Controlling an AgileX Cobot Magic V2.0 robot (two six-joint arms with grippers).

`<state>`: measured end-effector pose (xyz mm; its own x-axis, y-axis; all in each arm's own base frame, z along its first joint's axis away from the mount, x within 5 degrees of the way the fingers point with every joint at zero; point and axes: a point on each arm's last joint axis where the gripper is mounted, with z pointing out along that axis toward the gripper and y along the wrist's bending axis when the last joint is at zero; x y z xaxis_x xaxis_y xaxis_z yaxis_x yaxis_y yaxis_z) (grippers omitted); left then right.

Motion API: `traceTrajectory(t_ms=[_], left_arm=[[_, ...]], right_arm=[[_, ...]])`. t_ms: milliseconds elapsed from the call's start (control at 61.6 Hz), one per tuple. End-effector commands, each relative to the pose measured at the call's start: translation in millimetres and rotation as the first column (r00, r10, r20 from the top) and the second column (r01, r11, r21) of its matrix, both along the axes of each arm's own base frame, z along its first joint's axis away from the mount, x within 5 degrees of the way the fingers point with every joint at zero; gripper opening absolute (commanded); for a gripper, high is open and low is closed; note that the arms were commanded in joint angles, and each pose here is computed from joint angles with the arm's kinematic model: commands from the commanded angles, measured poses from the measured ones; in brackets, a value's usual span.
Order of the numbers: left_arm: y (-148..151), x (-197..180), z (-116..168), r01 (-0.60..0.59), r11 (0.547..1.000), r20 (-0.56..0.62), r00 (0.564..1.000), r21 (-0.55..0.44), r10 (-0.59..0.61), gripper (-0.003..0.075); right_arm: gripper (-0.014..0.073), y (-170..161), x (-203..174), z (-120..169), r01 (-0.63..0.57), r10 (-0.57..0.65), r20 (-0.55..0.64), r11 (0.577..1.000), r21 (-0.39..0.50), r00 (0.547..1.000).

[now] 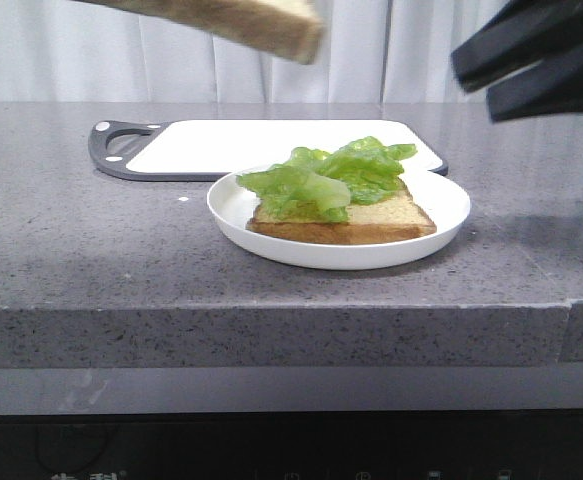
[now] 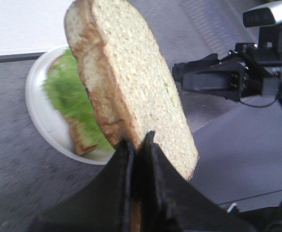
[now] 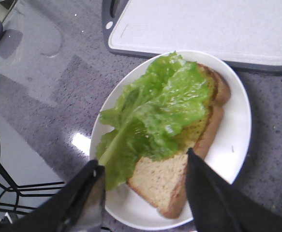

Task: Left arm grabs bread, right arm adds lettuce
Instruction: 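Lower the held bread slice onto the lettuce with the left gripper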

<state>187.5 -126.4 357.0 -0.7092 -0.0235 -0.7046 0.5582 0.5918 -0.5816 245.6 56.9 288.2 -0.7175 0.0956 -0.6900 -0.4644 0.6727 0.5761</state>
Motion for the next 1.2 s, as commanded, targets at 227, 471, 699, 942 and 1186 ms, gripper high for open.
traceTrajectory(t_ms=[227,471,699,942,1186], left_arm=[[-34.5,57.0,-24.7,0.105,0.966,-0.035,0.993,-0.237,-0.117,-0.0020],[-53.6,95.2,-55.6,0.169,0.955,-0.129,0.970,-0.244,-0.205,-0.0020],[-60.5,111.7,-85.0,0.168,0.957,-0.215,0.952,-0.237,-0.220,-0.0020],[-60.7,113.2,-88.5,0.163,0.960,-0.222,0.951,-0.228,-0.214,0.0066],[-57.5,110.8,-81.0,0.163,0.960,-0.203,0.956,-0.227,-0.210,0.0370]], right_arm=[[0.0405,7.4,-69.4,65.8,-0.114,0.120,0.237,0.993,-0.040,0.964],[0.0405,6.9,-85.7,78.8,-0.082,0.096,0.320,0.995,-0.059,0.942],[0.0405,6.7,-85.7,78.3,-0.082,0.098,0.319,0.995,-0.066,0.943],[0.0405,6.7,-85.7,78.3,-0.082,0.098,0.319,0.995,-0.066,0.943],[0.0405,5.8,-85.6,76.1,-0.079,0.105,0.313,0.992,-0.094,0.944]])
